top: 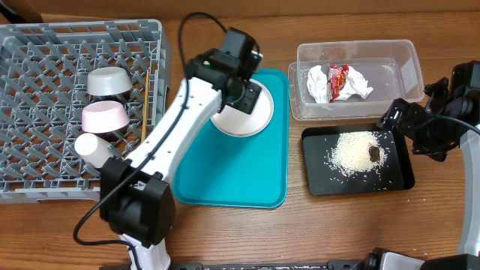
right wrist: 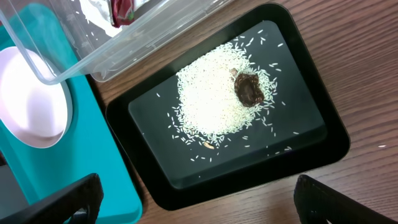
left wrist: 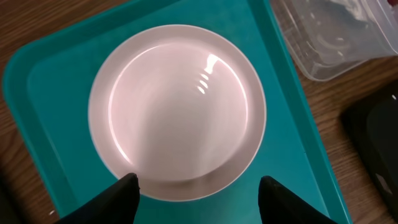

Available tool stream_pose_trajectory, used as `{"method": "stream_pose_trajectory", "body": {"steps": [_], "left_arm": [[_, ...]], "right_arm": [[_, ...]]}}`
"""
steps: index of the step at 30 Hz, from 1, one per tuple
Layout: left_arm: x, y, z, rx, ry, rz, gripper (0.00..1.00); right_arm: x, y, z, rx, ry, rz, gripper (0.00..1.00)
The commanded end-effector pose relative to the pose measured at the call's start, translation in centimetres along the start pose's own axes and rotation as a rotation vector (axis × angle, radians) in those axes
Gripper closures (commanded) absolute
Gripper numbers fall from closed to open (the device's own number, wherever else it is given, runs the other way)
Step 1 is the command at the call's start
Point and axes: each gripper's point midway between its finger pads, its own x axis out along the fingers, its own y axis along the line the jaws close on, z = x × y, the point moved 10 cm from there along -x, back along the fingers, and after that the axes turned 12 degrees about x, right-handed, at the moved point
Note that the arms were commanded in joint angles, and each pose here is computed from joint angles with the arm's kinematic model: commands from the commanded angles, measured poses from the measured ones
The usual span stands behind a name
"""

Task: Sort waste into correct bins and load items into the dishwasher
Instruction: 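Grasp the rim of the white plate with the left gripper, then lift the white plate and slot it upright into the dish rack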

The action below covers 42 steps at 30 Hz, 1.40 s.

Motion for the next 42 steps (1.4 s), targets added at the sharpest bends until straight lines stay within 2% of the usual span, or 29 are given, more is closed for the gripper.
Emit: {"method": "stream_pose_trajectory", "body": {"steps": [1,8,16,17,20,22,25,29,35,39,42], "left_arm": [[3.7,-1.8,0.1,0.130,0.077,-0.016,0.38],[9.5,-4.5,-1.3,0.234,0.221,-0.068,0.40],[13.0,-5.5,-3.4,0.245,0.359,-0.102,0.55],[13.2,-5.5,-3.6,0.246,0.371,-0.105,0.59],[13.7,-5.6,-4.3,0.246,0.412,-0.112,0.84],[13.6,-5.4,-4.3,0.252,0.420,-0.087,0.96],[13.4,-5.0,-4.4,0.260,0.441,-0.043,0.96],[10.7,-4.1,-3.1,0.195,0.425,0.079,0.96],[2.2,-2.4,0.0,0.089,0.206,0.156,0.96],[-3.0,0.0,0.0,0.011,0.097,0.199,0.96],[-8.2,3.6,-1.2,-0.108,-0.001,0.214,0.96]], "right_arm": [[-0.5,0.2,0.0,-0.011,-0.019,0.014,0.00],[-0.5,0.2,0.0,-0.011,-0.019,0.014,0.00],[-0.5,0.2,0.0,-0.011,-0.019,0.014,0.00],[-0.5,0.2,0.0,-0.011,-0.019,0.014,0.00],[-0.5,0.2,0.0,-0.011,-0.019,0.014,0.00],[-0.5,0.2,0.0,-0.011,-0.019,0.014,0.00],[-0.5,0.2,0.0,-0.011,-0.019,0.014,0.00],[-0.5,0.2,0.0,-0.011,-0.018,0.014,0.00],[-0.5,0.2,-0.1,-0.010,-0.017,0.013,0.00],[-0.5,0.2,-0.1,-0.010,-0.016,0.012,0.00],[-0.5,0.2,-0.1,-0.010,-0.016,0.012,0.00]]}}
